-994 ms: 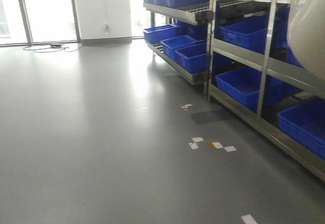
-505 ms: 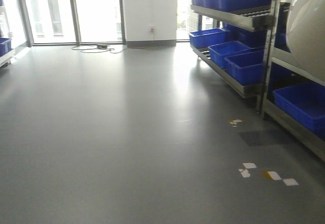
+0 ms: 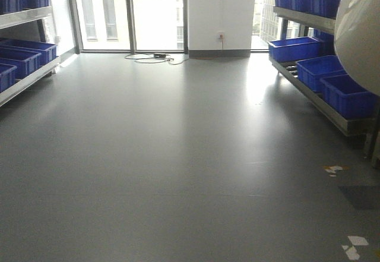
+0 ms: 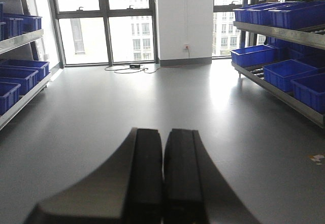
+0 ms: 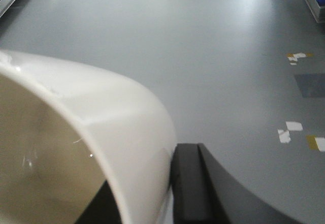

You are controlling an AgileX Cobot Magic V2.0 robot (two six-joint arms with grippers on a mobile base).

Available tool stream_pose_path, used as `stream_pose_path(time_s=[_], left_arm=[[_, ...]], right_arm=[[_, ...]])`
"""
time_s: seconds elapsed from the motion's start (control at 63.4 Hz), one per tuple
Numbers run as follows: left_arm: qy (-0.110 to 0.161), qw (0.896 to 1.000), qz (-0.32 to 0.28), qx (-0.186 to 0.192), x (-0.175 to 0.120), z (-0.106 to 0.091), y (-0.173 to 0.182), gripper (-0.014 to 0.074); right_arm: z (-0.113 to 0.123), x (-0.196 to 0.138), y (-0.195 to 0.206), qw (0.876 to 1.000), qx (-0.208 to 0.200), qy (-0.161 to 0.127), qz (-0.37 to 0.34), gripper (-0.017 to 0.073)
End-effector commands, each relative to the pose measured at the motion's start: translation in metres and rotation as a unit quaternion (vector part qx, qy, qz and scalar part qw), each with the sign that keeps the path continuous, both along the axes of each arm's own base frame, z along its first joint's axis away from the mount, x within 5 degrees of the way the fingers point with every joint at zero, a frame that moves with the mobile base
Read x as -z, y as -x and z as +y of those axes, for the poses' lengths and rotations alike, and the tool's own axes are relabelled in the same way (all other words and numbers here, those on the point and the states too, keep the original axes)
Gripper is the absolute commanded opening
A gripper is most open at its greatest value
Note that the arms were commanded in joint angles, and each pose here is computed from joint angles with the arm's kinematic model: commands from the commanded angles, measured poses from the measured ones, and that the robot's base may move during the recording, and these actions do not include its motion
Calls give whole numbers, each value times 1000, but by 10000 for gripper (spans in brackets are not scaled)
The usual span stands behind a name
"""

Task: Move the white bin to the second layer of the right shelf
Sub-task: 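Drive past the blue-crate racks toward the windows holding the bin, then turn toward the shelf by the windows, keeping the bin in the right gripper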

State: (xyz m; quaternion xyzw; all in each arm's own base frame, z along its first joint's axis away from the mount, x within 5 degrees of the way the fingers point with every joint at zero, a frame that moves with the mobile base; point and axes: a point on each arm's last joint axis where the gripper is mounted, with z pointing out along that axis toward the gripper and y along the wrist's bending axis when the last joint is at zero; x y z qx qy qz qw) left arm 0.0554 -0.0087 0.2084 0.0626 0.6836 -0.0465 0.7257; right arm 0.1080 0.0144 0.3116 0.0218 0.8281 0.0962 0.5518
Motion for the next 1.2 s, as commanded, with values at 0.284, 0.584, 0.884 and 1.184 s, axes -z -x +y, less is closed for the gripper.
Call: stream_pose_path(time_s=[0.284,0.584,0.884,1.184], left_arm=[[11,999,-35,-1,2,0,0,85],[11,999,-35,-1,2,0,0,85],[11,999,-35,-1,2,0,0,85],[11,999,-35,-1,2,0,0,85]], right_arm=[[-1,-19,-2,998,8,-6,-64,56],[-1,-19,-2,998,8,-6,-64,56],[-1,-19,-2,998,8,-6,-64,56],[-1,-19,-2,998,8,-6,-64,56]])
